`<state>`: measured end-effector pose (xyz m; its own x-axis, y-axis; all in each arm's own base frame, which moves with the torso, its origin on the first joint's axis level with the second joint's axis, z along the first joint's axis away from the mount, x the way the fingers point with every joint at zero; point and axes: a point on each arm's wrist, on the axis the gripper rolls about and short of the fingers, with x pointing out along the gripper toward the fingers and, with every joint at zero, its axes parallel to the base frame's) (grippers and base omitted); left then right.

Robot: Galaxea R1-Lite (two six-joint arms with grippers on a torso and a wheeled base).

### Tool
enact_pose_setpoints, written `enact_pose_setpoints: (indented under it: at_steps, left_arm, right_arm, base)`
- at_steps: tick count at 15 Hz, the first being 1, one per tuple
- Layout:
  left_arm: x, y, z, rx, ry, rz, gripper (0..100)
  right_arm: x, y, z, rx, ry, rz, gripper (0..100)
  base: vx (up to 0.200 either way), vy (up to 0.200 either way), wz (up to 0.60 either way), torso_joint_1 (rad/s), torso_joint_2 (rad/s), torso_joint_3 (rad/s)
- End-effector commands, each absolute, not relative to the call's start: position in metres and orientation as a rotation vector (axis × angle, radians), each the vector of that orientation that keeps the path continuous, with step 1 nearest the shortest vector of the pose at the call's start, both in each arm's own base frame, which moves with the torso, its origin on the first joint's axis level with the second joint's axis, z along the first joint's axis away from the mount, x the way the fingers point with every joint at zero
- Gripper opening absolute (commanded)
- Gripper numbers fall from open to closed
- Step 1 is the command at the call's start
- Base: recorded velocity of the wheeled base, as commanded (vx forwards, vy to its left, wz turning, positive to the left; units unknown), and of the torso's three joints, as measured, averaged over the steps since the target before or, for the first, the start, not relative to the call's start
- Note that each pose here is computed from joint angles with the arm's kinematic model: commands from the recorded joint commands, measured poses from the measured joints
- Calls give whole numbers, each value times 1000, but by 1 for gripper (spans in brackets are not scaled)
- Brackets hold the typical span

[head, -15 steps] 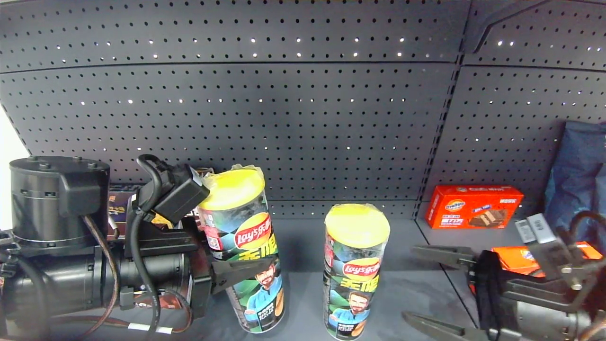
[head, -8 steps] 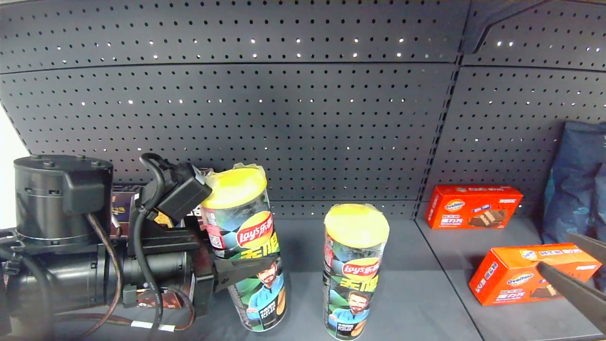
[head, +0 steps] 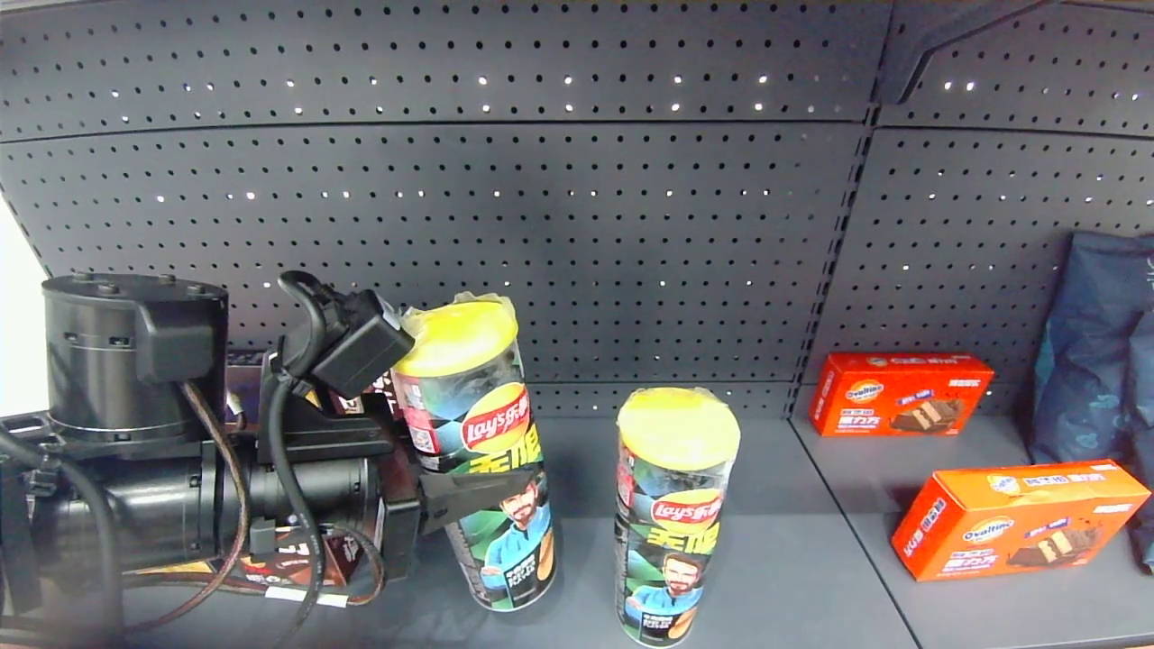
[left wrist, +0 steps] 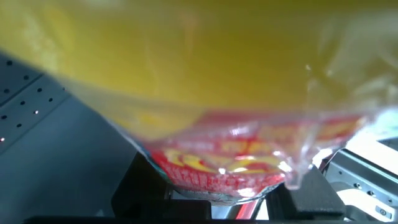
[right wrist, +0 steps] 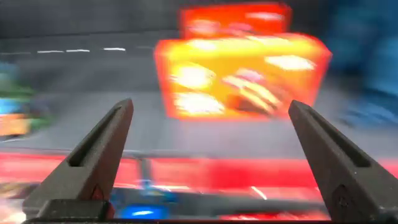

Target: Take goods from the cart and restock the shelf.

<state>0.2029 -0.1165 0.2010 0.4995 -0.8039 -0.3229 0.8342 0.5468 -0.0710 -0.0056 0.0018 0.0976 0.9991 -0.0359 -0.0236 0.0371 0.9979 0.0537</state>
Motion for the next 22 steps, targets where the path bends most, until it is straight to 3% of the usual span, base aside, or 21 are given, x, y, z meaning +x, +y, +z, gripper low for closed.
enact_pose_setpoints:
  at_steps: [1,3,5,7,11,14,18,19,22]
  left_arm:
    - [205,-117,201,97,336,-997,0]
    - [209,-119,200,94,340,-1003,0]
    - [217,-123,197,94,313,-1014,0]
    - [224,-127,194,90,286,-1029,0]
    - [243,-133,189,81,270,-1055,0]
    - [256,-127,195,70,227,-1065,0]
    - [285,-140,205,79,178,-1069,0]
    - [294,-144,211,88,146,-1071,0]
    - [323,-142,203,202,125,-1051,0]
  right_arm:
    - [-16,0,84,17,25,-175,100]
    - [-16,1,84,-2,26,-143,100]
    - [-15,5,83,-80,34,54,100]
    - [-16,5,82,-72,40,74,100]
    - [-16,2,77,18,90,-24,100]
    - [-16,2,77,18,92,-24,100]
    - [-16,2,77,18,90,-24,100]
    - [-16,2,77,18,89,-24,100]
    - [-16,2,77,18,92,-24,100]
  base:
    - [0,0,0,0,0,0]
    - [0,0,0,0,0,0]
    - [0,0,0,0,0,0]
    - [0,0,0,0,0,0]
    - [0,0,0,0,0,0]
    - [0,0,0,0,0,0]
    - [0,0,0,0,0,0]
    - [0,0,0,0,0,0]
    - [0,0,0,0,0,0]
